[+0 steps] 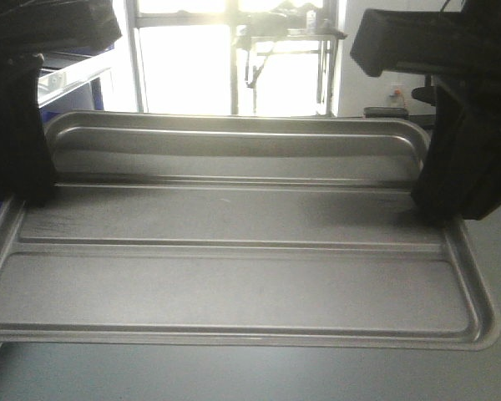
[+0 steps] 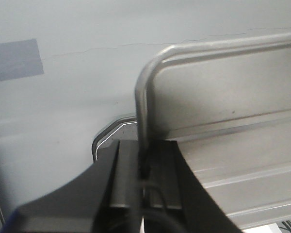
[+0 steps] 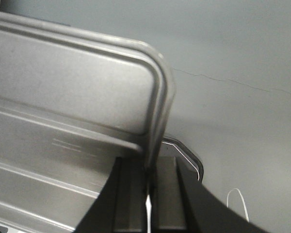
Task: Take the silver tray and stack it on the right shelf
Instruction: 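Hold the tray level in both grippers while the base drives to another shelf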
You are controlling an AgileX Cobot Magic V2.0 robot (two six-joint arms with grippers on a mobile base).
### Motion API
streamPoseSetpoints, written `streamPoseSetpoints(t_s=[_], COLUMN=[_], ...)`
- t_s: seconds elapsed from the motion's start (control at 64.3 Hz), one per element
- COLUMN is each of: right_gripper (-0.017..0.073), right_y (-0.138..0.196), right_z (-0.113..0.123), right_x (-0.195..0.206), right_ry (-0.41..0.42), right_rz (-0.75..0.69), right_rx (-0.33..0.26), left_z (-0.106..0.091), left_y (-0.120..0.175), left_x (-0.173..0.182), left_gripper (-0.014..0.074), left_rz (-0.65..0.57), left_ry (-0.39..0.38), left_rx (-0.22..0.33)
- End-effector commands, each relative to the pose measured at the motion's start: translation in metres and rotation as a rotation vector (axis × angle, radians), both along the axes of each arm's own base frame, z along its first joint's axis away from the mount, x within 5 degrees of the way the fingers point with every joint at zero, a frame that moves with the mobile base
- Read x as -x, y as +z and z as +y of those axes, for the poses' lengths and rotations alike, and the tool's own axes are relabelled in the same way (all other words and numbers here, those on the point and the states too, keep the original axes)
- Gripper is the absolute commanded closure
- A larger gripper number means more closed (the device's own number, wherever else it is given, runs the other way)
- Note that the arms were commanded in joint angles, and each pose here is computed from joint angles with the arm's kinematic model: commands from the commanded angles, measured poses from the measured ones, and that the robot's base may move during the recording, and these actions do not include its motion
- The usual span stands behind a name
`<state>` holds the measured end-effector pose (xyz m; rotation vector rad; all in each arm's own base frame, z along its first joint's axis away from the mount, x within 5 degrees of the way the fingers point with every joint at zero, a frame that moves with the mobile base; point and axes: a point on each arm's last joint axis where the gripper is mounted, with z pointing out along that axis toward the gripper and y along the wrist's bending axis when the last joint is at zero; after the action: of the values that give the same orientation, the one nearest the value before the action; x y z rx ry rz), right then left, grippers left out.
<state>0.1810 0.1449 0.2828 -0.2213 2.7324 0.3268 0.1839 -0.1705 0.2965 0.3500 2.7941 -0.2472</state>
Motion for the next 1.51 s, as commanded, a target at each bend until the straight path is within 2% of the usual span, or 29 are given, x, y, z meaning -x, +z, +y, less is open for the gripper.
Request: streamPoseSetpoints(t_s=[0.0, 1.492], right_gripper=[0.0503, 0.0503], right_y=[0.0153, 0.0153], right_z=[0.0004, 0.0004], right_x=[-0.0040, -0.0040], right_ry=[0.026, 0.026], right_rz=[-0.094, -0.094], right_rx=[-0.033, -0.033], left_z=[-0.0002, -0.0002], left_y=[0.0150, 0.0150], left_x=[0.0022, 0.0023], left_gripper=[0.0687, 0.0687], left_rz=[-0.050, -0.049], left_ry=[-0.034, -0.034], left_rx=[0.017, 0.019])
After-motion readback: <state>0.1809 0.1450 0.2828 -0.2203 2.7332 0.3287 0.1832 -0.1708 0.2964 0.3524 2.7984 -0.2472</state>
